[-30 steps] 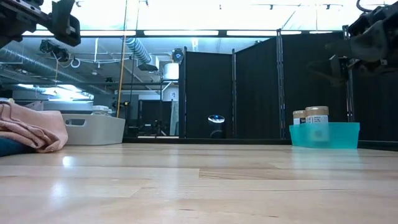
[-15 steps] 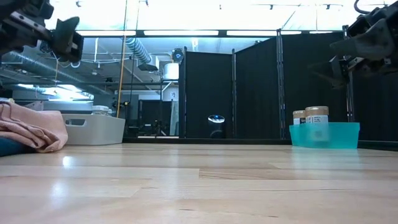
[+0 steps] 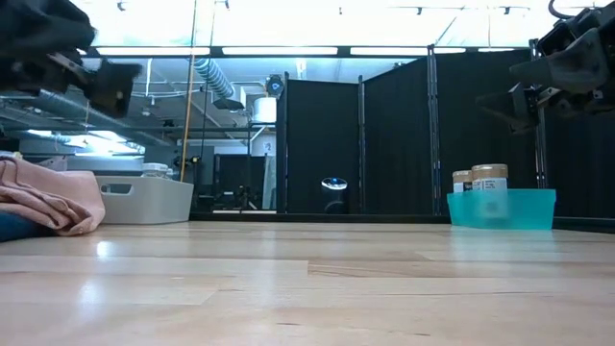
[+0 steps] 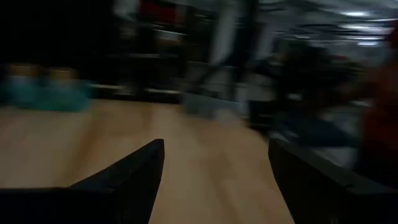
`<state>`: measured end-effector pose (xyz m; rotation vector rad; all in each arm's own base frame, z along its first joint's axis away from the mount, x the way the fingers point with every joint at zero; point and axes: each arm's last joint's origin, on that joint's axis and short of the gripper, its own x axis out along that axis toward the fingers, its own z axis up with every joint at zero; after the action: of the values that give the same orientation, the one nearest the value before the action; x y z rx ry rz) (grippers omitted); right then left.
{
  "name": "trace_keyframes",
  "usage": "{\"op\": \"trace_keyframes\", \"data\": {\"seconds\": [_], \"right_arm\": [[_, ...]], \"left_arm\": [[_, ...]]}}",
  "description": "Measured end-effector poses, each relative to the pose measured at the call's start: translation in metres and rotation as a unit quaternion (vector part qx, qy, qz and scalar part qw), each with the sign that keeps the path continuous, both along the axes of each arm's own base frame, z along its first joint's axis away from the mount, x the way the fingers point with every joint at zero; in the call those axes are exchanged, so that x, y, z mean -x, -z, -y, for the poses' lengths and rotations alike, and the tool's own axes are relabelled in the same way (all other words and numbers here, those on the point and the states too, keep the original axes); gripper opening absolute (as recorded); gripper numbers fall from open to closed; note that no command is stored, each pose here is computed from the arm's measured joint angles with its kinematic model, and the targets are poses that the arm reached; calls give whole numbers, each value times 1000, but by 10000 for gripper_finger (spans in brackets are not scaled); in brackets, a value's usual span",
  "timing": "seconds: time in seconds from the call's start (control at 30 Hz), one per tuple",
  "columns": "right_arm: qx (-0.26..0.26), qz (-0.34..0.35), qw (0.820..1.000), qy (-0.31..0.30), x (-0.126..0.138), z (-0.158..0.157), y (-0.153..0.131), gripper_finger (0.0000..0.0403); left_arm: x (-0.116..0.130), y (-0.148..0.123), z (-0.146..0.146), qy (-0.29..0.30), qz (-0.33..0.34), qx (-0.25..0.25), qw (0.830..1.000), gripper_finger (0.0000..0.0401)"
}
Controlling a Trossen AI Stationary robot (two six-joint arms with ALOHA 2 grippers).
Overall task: Sort spices by type
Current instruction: Return to Home Position
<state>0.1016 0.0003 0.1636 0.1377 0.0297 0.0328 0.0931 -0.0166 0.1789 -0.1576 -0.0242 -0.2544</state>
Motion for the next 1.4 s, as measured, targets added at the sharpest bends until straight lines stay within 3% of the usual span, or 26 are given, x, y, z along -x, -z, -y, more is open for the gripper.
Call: {"op": "trace_keyframes", "data": {"seconds": [0.1,0.2,0.33,0.5,1.0,1.13,1.27,1.4], "right_arm": [[0,0,1000,0,0,0,0,337],[0,3,1000,0,0,0,-1,337],[4,6,1000,1,0,0,-1,339],[9,-2,1000,1,0,0,0,337],[27,-6,1000,-1,0,0,1,338],[30,-11,999,17,0,1,2,341],[-6,-7,1000,22,-1,1,1,341],[-9,-7,1000,22,-1,1,1,339]], "left_arm": [[-1,1,-4,-73,5,-36,997,294],[-1,1,-6,-107,8,-67,992,294],[-2,8,-4,-74,-20,-50,996,294],[-3,10,-1,-24,8,-47,999,294],[-3,10,-2,-42,6,-62,997,294],[-3,10,-2,-45,15,-93,995,294],[-3,9,-2,-46,21,-98,994,294],[-3,9,-2,-46,20,-85,995,294]]}}
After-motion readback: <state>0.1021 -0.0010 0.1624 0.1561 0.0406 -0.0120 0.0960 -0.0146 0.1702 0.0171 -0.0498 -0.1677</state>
